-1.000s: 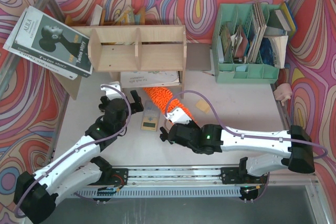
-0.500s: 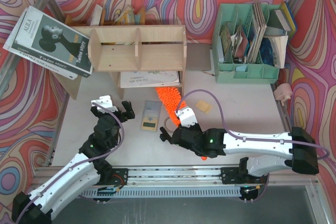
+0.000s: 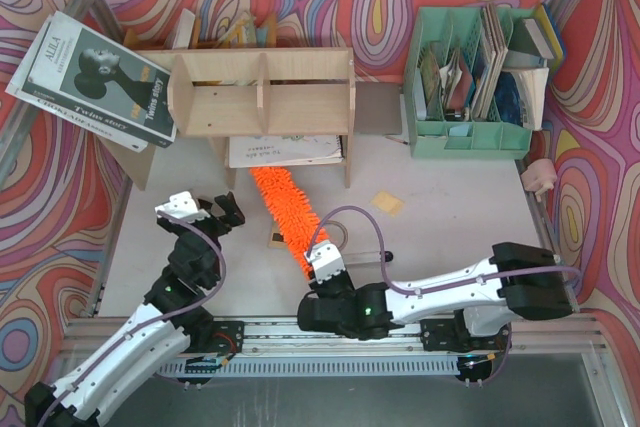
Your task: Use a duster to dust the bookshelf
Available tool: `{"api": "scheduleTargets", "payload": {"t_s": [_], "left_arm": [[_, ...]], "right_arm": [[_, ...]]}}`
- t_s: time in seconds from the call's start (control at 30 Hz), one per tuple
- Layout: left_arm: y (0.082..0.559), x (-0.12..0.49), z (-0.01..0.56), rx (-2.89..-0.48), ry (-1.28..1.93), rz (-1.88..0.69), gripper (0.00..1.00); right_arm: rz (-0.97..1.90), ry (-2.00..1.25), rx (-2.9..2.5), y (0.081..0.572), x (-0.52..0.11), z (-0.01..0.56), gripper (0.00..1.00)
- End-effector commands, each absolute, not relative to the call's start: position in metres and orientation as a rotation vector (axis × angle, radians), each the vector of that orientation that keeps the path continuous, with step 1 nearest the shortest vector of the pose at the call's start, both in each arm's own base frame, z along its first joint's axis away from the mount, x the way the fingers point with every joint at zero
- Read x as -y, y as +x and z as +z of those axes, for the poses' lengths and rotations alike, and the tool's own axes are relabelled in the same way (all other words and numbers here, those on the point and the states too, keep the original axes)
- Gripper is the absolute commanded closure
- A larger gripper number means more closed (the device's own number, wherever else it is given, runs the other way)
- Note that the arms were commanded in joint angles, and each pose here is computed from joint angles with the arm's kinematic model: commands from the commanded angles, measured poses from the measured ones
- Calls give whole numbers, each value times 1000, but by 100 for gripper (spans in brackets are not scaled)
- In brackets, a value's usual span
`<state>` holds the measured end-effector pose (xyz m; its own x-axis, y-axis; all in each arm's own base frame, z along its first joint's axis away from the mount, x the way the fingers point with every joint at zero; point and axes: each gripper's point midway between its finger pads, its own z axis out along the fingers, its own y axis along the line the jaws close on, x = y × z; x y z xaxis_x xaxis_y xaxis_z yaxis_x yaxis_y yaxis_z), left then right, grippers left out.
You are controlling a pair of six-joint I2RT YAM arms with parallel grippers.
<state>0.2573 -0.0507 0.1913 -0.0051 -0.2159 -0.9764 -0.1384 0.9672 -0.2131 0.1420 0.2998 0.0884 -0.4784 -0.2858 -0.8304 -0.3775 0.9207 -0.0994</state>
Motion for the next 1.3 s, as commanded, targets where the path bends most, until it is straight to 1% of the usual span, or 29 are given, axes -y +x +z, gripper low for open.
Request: {"api": "scheduleTargets", "payload": {"t_s": [0.0, 0.17, 0.4, 0.5, 0.6, 0.77, 0.87, 0.97, 1.0, 1.17, 1.27], "left_arm": [[254, 38, 186, -1558, -344, -24, 2], [253, 33, 185, -1552, -366, -8, 2], [255, 35, 184, -1557, -370, -8, 2], [255, 35, 183, -1559, -369, -7, 2], [255, 34, 183, -1558, -376, 1, 2], [254, 31, 183, -1556, -388, 14, 2], [253, 29, 182, -1551, -397, 20, 2], [253, 29, 182, -1551, -397, 21, 2], [253, 29, 182, -1551, -398, 21, 2], [254, 30, 182, -1554, -392, 18, 2], [255, 31, 182, -1556, -392, 18, 2]], "right_arm": [[263, -162, -1964, 161, -332, 126, 100], [336, -30, -1939, 163, -325, 123, 100], [260, 227, -1947, 161, -272, 114, 100], [269, 167, -1956, 160, -285, 111, 100], [302, -10, -1957, 158, -314, 112, 100], [544, -380, -1907, 137, -390, 120, 100], [499, -425, -1920, 138, -398, 115, 100], [430, -348, -1942, 144, -381, 110, 100], [424, -265, -1950, 147, -373, 111, 100], [223, 133, -1969, 160, -294, 106, 100], [182, 246, -1956, 160, -267, 104, 100]]}}
